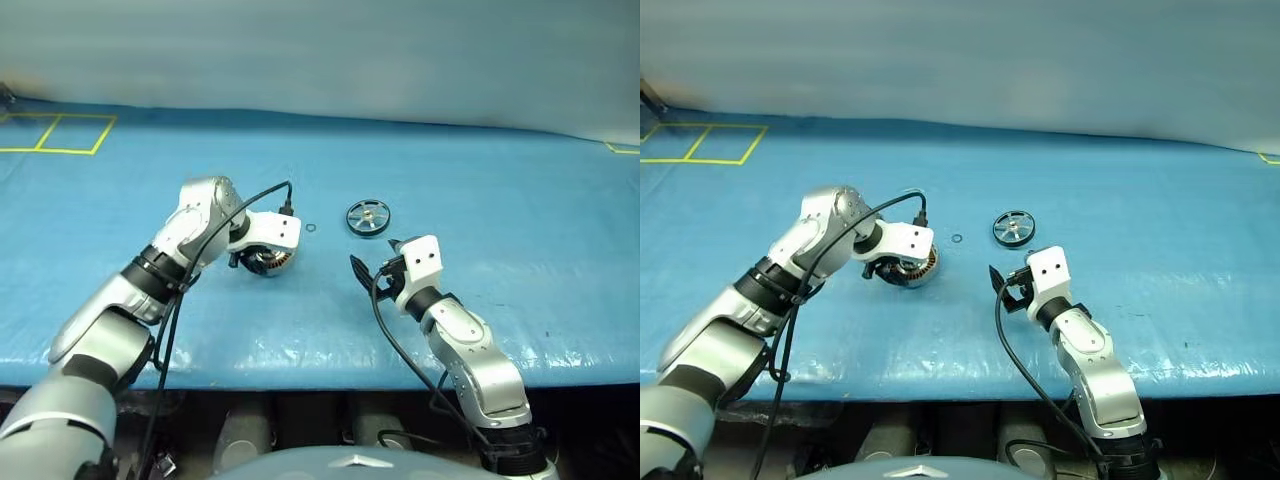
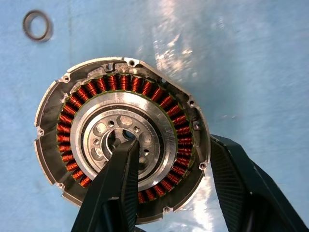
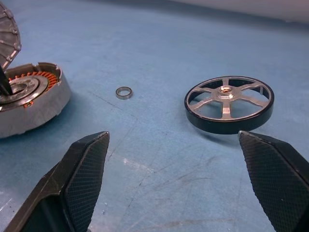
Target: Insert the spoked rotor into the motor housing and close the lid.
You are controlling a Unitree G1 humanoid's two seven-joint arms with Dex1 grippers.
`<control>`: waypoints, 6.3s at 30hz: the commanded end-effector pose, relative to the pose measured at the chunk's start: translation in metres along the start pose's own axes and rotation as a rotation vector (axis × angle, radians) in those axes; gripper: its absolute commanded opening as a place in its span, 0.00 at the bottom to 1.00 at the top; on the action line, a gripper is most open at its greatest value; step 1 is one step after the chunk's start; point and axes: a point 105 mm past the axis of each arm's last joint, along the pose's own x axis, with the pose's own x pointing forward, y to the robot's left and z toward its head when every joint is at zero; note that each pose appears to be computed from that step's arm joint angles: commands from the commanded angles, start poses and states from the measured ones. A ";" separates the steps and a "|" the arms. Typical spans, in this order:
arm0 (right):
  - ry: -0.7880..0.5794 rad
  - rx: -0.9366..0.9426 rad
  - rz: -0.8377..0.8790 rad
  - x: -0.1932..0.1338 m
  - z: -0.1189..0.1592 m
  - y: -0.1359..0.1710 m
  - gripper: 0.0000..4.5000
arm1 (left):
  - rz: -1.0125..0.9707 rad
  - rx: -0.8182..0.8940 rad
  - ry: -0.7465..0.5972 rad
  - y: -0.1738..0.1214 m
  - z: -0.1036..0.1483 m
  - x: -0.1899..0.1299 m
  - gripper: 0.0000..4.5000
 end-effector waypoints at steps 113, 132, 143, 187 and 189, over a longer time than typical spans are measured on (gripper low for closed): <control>0.203 -0.117 0.322 0.149 0.001 0.038 0.50 | 0.775 -0.762 -0.977 -0.130 -0.012 0.028 1.00; -0.235 -0.099 0.100 0.092 0.119 -0.021 0.15 | 0.706 -0.722 -1.011 -0.127 -0.001 0.039 1.00; -0.003 -0.111 0.147 0.003 0.054 0.005 0.15 | 0.702 -0.713 -1.020 -0.124 0.001 0.038 1.00; 0.174 0.006 0.365 0.014 -0.007 0.090 0.15 | 0.632 -0.785 -1.005 -0.130 0.001 0.042 1.00; 0.173 0.005 0.363 0.014 -0.007 0.089 0.30 | 0.633 -0.786 -1.005 -0.130 0.001 0.042 1.00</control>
